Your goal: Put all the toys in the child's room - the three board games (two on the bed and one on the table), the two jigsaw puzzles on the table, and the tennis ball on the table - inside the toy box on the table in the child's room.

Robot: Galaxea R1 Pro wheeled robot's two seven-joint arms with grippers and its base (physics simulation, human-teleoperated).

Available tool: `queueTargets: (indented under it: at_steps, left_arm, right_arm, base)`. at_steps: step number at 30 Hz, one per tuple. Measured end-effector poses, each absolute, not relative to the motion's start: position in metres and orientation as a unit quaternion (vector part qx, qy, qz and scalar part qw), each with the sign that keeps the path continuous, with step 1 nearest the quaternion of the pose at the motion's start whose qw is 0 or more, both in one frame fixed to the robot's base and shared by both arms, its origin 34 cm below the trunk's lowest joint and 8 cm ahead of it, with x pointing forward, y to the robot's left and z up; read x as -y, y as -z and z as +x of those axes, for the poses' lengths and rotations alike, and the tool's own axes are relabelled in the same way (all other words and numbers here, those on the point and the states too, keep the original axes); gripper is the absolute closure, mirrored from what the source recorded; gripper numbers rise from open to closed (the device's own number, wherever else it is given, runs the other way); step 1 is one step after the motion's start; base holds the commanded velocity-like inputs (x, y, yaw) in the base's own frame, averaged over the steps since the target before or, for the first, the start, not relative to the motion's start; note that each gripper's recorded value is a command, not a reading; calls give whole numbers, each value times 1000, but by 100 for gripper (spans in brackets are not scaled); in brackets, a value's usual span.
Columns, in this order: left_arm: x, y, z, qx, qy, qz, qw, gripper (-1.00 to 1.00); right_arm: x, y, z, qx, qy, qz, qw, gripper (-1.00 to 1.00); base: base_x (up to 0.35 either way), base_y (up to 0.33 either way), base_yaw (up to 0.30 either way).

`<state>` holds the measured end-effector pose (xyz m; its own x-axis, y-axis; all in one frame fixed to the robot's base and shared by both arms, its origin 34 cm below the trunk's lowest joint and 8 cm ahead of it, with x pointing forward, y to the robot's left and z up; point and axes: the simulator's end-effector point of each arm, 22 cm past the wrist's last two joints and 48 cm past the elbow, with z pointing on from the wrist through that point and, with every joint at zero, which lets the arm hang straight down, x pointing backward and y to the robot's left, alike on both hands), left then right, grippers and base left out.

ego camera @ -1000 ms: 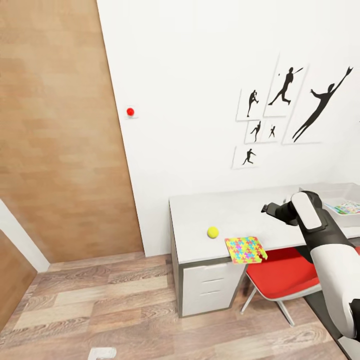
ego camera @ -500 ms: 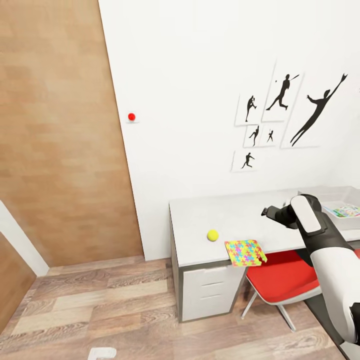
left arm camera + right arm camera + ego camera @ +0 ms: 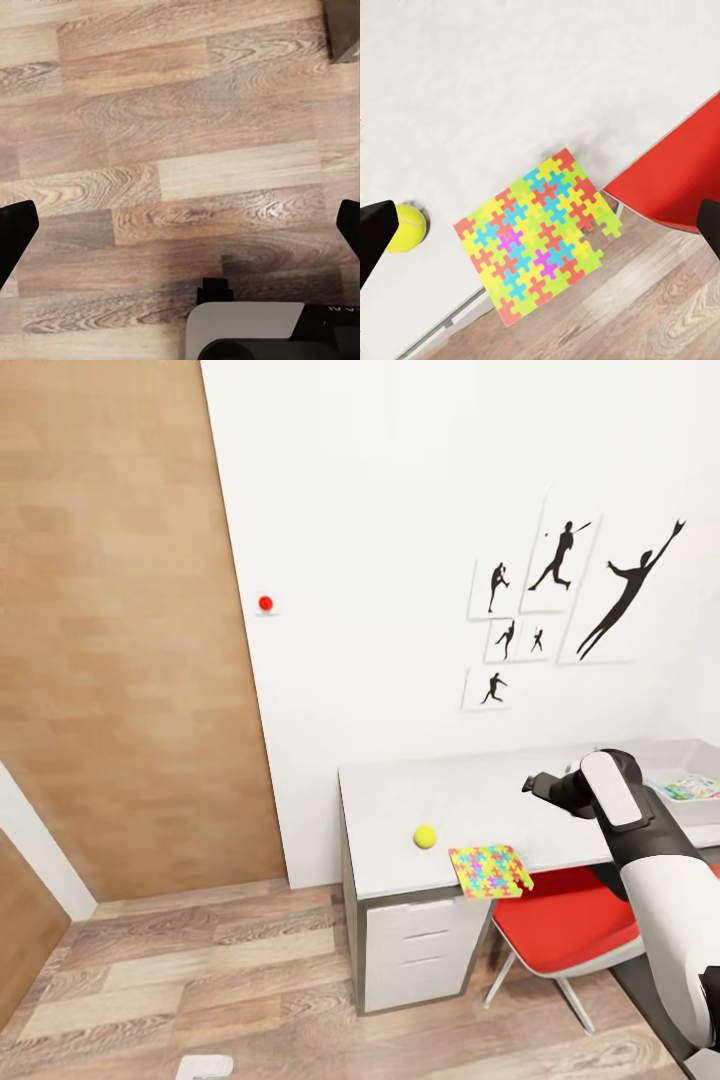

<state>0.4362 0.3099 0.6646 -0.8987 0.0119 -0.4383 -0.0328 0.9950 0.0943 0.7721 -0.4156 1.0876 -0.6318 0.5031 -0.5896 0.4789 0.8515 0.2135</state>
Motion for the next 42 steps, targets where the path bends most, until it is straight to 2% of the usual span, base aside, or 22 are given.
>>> queueTargets:
  at_steps: [21, 36, 42]
  left_arm:
    - [-310, -665, 436, -973, -49, -6, 227, -100]
    - [-311, -666, 436, -973, -50, -6, 227, -100]
    - [-311, -666, 437, -972, -51, -6, 227, -100]
  right_arm:
    - [413, -1089, 772, -904, -20, 270, 332, -100]
    - [413, -1089, 772, -904, -20, 270, 332, -100]
    - [413, -1089, 772, -904, -20, 270, 332, -100]
  base:
    - [0, 0, 0]
    - [0, 126, -3]
    - [-19, 24, -151]
